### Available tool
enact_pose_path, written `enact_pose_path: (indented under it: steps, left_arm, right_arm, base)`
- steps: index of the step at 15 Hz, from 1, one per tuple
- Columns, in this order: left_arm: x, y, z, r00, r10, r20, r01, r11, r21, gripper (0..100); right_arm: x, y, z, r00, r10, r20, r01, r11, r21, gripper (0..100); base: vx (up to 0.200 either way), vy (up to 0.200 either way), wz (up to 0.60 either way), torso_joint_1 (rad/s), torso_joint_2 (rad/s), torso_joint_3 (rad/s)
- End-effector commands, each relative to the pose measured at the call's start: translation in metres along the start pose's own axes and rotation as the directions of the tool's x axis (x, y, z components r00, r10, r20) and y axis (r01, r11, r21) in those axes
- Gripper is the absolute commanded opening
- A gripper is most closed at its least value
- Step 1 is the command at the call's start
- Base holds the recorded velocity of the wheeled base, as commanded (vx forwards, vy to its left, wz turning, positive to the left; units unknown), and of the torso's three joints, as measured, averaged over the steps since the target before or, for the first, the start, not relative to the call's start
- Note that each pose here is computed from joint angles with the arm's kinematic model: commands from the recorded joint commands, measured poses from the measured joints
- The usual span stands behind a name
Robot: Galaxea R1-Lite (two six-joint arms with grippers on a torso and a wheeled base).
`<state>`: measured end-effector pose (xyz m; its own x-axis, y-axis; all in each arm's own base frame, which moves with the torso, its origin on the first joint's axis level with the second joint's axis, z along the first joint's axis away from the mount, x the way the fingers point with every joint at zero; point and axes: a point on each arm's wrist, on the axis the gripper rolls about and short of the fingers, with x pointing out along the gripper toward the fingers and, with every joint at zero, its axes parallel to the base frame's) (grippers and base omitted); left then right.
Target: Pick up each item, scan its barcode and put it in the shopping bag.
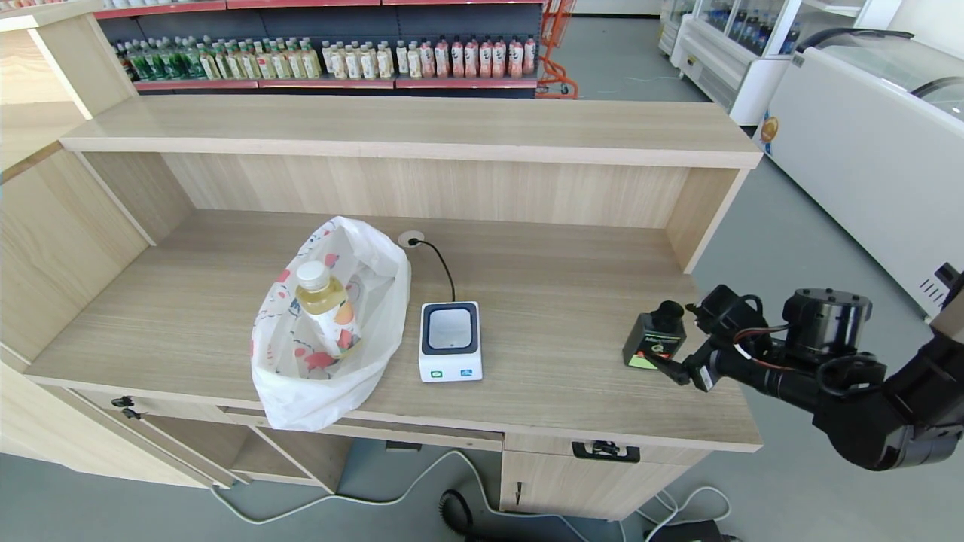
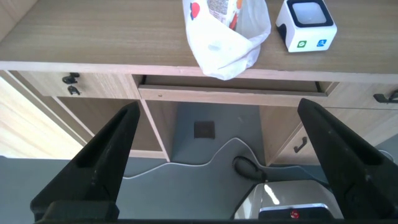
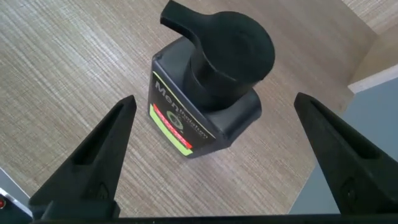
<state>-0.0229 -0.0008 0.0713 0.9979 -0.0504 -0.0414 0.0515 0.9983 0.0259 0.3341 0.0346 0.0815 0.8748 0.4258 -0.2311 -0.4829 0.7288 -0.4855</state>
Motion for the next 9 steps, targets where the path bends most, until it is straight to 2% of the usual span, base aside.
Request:
enact_pose_path:
  steps: [1, 7, 8, 9]
  left_arm:
    - [0.0, 0.0, 0.0, 1.0, 0.0, 0.0, 0.0, 1.0, 0.0, 100]
    - [0.0, 0.0, 0.0, 1.0, 0.0, 0.0, 0.0, 1.0, 0.0, 100]
    - [0.0, 0.0, 0.0, 1.0, 0.0, 0.0, 0.0, 1.0, 0.0, 100]
    - [0.0, 0.0, 0.0, 1.0, 0.0, 0.0, 0.0, 1.0, 0.0, 100]
  right_arm:
    - [0.011, 0.003, -0.004, 1.0, 0.014, 0.0, -0.014, 1.0, -0.001, 100]
    - [0.029, 0.012, -0.01, 0.999, 0.049, 0.0, -0.049, 0.999, 0.002, 100]
    - [0.03, 0.012, -0.011, 0.999, 0.051, -0.001, -0.051, 0.999, 0.002, 0]
    - [0.032, 0.012, -0.012, 0.999, 0.051, -0.001, -0.051, 0.999, 0.004, 0]
  base:
    - [0.0, 0.0, 0.0, 0.0, 0.0, 0.0]
    - [0.0, 0.0, 0.0, 0.0, 0.0, 0.0]
    - [0.0, 0.0, 0.0, 0.0, 0.0, 0.0]
    - [0.0, 0.0, 0.0, 0.0, 0.0, 0.0]
